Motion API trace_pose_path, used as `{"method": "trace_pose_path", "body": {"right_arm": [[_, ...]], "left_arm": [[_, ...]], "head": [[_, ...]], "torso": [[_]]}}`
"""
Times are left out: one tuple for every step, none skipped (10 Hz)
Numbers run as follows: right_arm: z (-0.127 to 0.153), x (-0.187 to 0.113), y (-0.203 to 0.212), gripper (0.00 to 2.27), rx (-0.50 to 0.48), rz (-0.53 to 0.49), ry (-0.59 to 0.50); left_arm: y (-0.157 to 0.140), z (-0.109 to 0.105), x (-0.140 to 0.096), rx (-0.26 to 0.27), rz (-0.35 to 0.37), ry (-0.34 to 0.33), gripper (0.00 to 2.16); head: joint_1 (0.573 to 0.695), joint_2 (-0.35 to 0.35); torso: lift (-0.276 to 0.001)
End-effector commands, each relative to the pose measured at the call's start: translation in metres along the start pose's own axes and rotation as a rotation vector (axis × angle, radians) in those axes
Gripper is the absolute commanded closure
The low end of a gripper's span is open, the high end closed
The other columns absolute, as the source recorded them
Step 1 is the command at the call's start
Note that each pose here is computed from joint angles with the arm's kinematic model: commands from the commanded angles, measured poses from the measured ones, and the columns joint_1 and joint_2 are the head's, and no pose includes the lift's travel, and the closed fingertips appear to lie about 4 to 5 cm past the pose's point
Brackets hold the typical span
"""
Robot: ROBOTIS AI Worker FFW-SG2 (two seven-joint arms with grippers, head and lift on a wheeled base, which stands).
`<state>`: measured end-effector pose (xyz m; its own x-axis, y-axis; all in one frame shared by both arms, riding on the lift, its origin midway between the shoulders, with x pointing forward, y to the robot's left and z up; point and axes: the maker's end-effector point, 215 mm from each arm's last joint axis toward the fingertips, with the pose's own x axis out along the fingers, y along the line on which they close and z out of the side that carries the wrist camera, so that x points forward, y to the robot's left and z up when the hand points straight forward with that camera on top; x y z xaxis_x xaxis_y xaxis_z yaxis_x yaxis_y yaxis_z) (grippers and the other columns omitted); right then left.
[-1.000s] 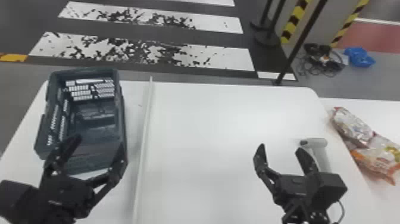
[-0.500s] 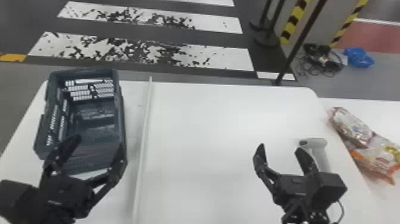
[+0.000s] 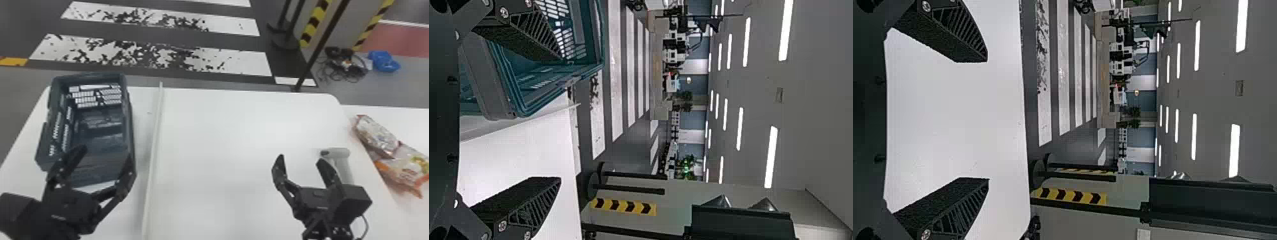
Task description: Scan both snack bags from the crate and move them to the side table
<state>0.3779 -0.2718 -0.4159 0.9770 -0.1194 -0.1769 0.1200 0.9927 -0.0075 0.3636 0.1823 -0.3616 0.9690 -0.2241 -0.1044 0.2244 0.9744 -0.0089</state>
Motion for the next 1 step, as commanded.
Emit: {"method": "trace_pose_path", "body": {"right_arm": [[-0.001,0.0,-0.0013,0.08,0.0,-0.003,0.002]], "left_arm": [[0.0006,-0.0014,-0.0003,0.001,0.001,0.001,0.15]], "head": [[0.695,-0.137]], "torso": [[-0.075]]}}
